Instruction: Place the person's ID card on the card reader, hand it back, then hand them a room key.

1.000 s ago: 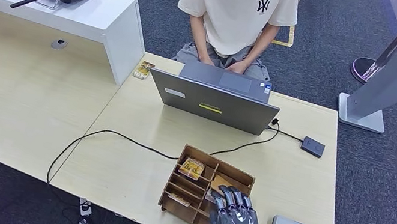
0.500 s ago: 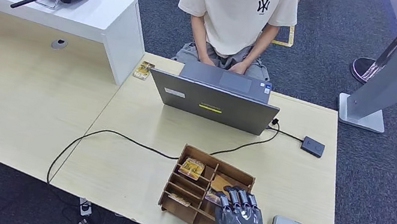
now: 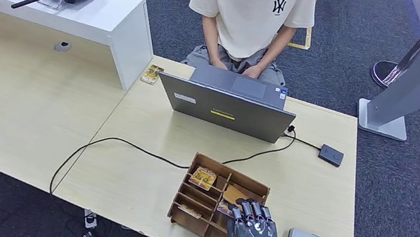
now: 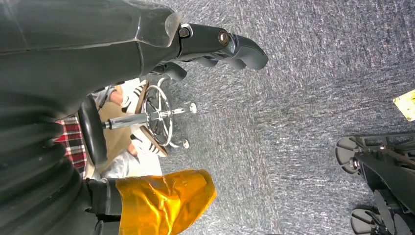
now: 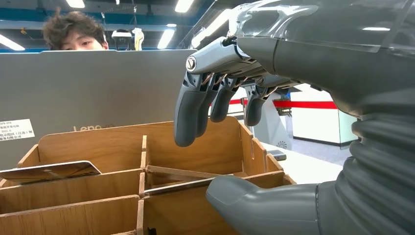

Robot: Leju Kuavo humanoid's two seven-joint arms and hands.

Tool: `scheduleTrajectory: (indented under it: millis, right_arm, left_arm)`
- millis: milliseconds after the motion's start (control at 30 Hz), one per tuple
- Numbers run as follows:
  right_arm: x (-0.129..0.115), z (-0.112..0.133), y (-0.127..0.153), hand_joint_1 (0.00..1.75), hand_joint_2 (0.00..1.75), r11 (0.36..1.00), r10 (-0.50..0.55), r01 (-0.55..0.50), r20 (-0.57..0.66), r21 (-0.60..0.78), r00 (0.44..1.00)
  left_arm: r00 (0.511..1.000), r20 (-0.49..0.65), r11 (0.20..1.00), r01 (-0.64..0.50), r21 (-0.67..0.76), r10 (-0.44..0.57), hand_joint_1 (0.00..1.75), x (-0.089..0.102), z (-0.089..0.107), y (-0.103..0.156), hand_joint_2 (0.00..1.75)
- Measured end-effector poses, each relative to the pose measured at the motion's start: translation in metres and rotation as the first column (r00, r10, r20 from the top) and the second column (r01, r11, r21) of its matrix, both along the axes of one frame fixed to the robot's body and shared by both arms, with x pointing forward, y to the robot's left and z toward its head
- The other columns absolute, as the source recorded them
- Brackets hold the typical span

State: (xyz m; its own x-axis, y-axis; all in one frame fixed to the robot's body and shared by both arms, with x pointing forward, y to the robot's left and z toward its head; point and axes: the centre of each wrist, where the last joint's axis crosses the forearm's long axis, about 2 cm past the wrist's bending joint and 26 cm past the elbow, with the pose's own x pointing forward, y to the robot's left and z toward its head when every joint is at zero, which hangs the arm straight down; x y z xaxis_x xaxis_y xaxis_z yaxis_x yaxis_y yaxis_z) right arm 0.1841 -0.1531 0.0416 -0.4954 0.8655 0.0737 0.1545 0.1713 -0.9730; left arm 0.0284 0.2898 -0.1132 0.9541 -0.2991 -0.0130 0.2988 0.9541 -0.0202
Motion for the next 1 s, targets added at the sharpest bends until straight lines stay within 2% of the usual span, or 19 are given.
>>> scheduleTrajectory:
  millis: [200, 600, 1000]
  right_arm:
    - [-0.0001, -0.0004, -0.0002, 0.94, 1.75, 1.0, 0.008, -0.008, -0.01, 0.003, 1.0]
    - [0.0011, -0.004, -0.0018, 0.77, 1.75, 1.0, 0.02, -0.02, -0.032, 0.009, 0.999]
    - [0.0061, -0.0049, 0.0037, 0.72, 1.75, 1.0, 0.015, -0.015, -0.04, 0.013, 0.999]
  left_arm:
    - [1.0, 0.0, 1.0, -0.004, 0.0, 0.004, 0.0, -0.0002, 0.0, 0.0001, 1.75]
    - [1.0, 0.0, 1.0, -0.005, 0.0, 0.005, 0.0, -0.0001, 0.0, 0.0001, 1.75]
    - [1.0, -0.001, 1.0, 0.001, -0.001, -0.001, 0.0, -0.0001, 0.0, -0.0001, 1.75]
